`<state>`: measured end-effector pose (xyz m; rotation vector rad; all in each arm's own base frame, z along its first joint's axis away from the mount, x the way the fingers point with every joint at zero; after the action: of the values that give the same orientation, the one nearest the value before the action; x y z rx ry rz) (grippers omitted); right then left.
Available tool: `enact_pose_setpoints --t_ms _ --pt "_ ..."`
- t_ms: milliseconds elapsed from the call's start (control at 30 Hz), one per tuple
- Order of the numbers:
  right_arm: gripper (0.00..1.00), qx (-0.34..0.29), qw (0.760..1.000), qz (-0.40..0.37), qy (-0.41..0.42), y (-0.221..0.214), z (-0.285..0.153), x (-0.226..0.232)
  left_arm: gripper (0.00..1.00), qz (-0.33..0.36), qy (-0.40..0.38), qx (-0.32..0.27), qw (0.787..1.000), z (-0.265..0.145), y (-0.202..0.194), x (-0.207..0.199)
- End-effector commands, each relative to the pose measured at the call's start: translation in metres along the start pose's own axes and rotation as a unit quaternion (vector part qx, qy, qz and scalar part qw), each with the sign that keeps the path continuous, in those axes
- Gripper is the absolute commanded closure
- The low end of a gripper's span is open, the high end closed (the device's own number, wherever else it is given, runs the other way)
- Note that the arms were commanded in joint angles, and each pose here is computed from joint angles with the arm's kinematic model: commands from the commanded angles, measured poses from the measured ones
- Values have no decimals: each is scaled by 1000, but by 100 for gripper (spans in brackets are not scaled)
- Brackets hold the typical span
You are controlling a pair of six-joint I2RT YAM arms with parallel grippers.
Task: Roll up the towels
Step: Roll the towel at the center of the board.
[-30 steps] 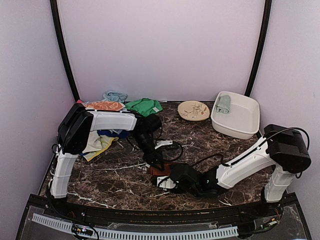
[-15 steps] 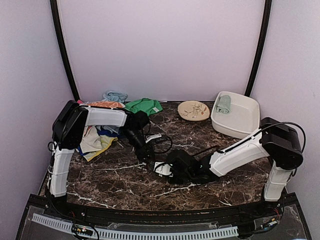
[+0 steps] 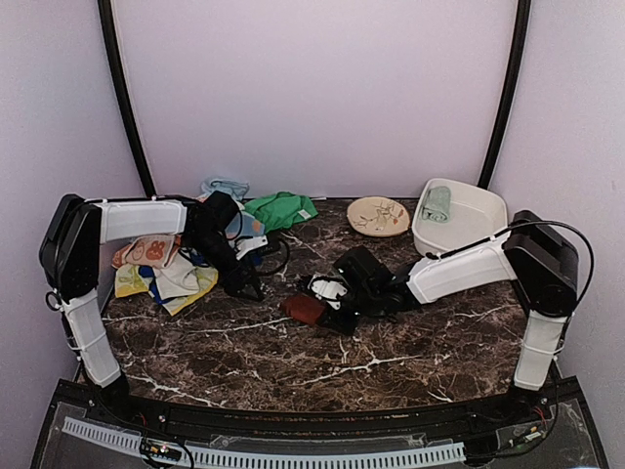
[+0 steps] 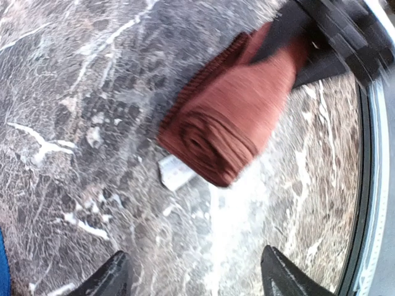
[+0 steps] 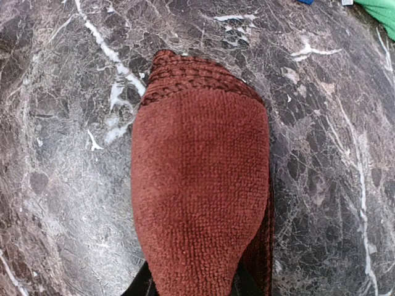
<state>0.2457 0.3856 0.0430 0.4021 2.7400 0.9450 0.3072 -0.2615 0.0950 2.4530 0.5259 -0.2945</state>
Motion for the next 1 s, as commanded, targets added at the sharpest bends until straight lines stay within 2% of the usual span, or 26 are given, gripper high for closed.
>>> enact_pose_setpoints --t_ms 0,300,433,533,633,800,967 --pt "86 78 985 112 104 -49 14 22 29 37 7 4 999 -6 -10 -11" --pt "92 97 964 193 154 -57 28 34 38 -9 -37 10 999 10 -18 -22" --pt "93 69 947 257 180 -45 25 29 38 -2 -46 -3 999 15 -16 -35" --pt "94 50 934 286 206 -31 25 27 38 56 -5 6 998 23 -14 -41" --pt "94 64 930 292 214 -34 29 29 35 143 55 9 988 25 -2 -47" --pt "95 80 924 301 222 -46 35 34 30 290 136 -55 946 14 28 -61" --pt "96 73 917 311 238 -47 36 37 31 359 165 -25 918 37 29 -62"
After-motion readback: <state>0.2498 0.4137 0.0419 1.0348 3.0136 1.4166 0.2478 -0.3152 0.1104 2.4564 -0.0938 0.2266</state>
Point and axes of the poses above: each gripper's point midway between its finger pads, its own z axis out along the fingers, its own x axis along the line the jaws close on, y = z × x, the point moved 1 cm from there along -z, back along the fingers, and after that the axes turned 3 degrees about -z, right-handed, at the moved point
